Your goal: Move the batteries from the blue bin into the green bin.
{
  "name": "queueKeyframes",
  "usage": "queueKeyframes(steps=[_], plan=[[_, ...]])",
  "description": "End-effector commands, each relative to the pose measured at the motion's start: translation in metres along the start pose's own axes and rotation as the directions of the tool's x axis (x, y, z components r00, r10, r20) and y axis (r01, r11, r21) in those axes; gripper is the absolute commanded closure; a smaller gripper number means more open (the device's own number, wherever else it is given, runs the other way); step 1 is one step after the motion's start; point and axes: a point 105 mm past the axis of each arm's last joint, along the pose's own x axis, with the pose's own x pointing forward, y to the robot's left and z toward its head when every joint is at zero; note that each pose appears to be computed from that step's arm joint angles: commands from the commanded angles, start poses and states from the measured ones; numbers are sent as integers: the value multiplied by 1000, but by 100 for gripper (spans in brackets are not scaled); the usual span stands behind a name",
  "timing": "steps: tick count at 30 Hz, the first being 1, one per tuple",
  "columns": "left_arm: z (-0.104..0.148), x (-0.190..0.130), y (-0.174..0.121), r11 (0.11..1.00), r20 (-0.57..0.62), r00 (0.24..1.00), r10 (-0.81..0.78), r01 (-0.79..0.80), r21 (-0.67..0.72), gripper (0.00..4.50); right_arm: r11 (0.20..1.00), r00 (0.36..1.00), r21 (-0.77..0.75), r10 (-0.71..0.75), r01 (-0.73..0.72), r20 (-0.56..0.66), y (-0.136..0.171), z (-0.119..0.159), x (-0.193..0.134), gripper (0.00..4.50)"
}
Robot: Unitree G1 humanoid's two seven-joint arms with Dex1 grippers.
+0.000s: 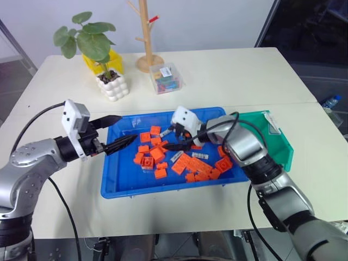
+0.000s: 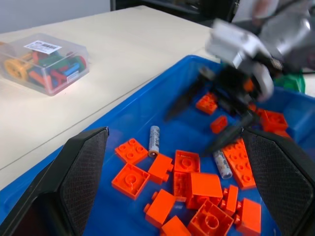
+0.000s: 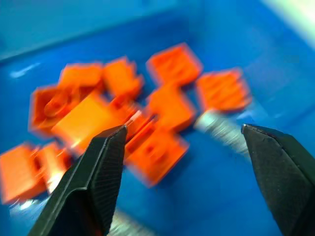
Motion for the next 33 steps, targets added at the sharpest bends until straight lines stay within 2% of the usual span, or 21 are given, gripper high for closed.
queueKeyframes(steps=[1,14,26,29,33], plan=[[11,-5,1,999,23,1000,5,-5,35,0,997,997,-37,-74,75,18,-19,1,-1,56],[9,-11,-5,1000,3,1000,0,0,19,0,995,998,-78,-62,62,2,-29,-11,27,56],[6,-12,-8,1000,11,1000,17,-17,-1,0,988,996,-139,68,-60,53,-7,2,39,56],[6,-11,-7,1000,14,1000,18,-18,-4,0,987,995,-142,89,-82,47,0,0,41,144],[6,-10,-8,1000,13,1000,12,-12,-7,0,985,994,-141,105,-99,40,5,-3,42,344]])
